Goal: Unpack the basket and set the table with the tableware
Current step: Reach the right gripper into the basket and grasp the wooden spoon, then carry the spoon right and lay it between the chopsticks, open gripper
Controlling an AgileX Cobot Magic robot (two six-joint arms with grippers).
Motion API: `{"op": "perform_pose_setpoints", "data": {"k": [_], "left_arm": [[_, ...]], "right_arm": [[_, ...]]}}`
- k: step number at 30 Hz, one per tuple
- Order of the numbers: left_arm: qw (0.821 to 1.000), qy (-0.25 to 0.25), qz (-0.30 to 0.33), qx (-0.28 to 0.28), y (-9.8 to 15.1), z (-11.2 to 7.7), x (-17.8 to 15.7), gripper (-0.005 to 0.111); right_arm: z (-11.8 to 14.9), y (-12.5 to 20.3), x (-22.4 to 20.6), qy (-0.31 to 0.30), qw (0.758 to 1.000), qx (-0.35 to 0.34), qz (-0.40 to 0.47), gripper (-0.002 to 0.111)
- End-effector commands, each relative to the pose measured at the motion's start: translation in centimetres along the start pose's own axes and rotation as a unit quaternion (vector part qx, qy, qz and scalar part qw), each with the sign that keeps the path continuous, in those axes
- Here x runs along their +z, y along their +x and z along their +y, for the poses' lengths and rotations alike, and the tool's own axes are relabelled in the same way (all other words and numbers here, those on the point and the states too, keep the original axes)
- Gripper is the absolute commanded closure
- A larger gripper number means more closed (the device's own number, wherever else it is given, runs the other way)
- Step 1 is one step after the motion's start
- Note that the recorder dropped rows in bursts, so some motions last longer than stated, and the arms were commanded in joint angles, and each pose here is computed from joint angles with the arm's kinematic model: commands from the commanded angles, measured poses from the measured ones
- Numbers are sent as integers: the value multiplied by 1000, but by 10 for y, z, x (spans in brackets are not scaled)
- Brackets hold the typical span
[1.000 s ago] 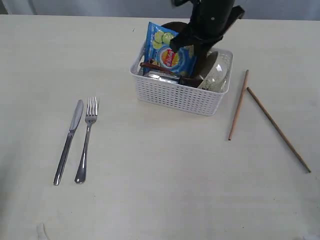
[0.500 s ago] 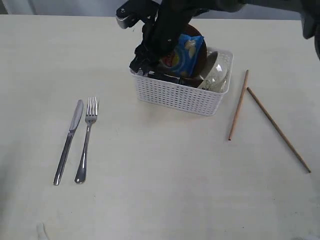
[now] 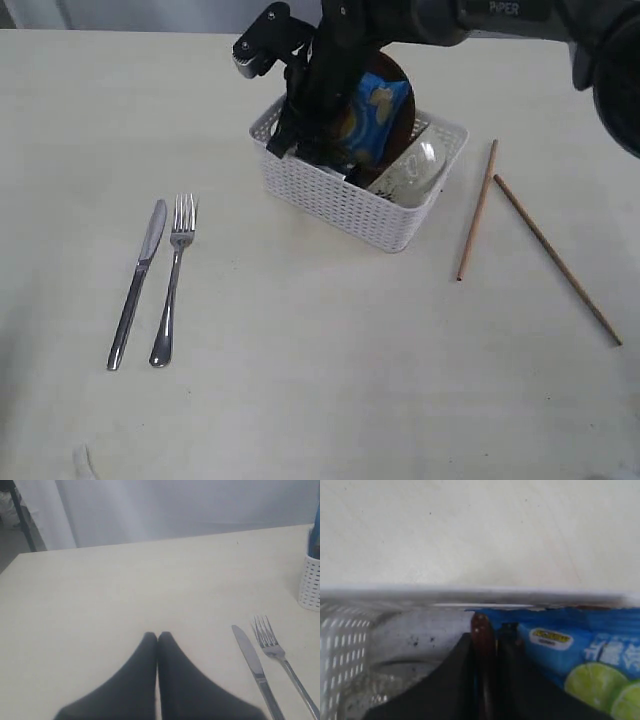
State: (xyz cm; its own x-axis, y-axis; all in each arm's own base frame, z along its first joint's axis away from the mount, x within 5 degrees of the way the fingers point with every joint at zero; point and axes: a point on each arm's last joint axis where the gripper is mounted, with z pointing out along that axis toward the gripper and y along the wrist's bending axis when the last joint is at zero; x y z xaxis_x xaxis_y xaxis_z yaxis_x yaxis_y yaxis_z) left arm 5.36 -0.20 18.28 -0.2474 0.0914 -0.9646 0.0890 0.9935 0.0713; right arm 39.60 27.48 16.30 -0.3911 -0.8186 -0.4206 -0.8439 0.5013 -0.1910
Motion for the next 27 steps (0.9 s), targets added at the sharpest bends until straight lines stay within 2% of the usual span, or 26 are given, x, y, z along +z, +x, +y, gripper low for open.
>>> {"op": "perform_pose_setpoints", "data": {"k": [1,7,13,17,23,27], "left_arm": [[1000,2,0,1,1,0,0,107],[1000,2,0,1,1,0,0,107],[1000,2,0,1,1,0,0,107],[1000,2,0,1,1,0,0,107],[1000,2,0,1,1,0,0,107],[1000,2,0,1,1,0,0,107]], "right_arm": [[-5,-10,-31,11,999,7,-31,109],[-9,-23,-80,28,997,12,-78,109],[-6,-33,-137,12,989,48,-139,109],[-8,-32,-179,25,984,64,-163,109],[-31,-6,-224,39,981,125,-147,109],[-63,31,-224,55,968,219,-114,109]]}}
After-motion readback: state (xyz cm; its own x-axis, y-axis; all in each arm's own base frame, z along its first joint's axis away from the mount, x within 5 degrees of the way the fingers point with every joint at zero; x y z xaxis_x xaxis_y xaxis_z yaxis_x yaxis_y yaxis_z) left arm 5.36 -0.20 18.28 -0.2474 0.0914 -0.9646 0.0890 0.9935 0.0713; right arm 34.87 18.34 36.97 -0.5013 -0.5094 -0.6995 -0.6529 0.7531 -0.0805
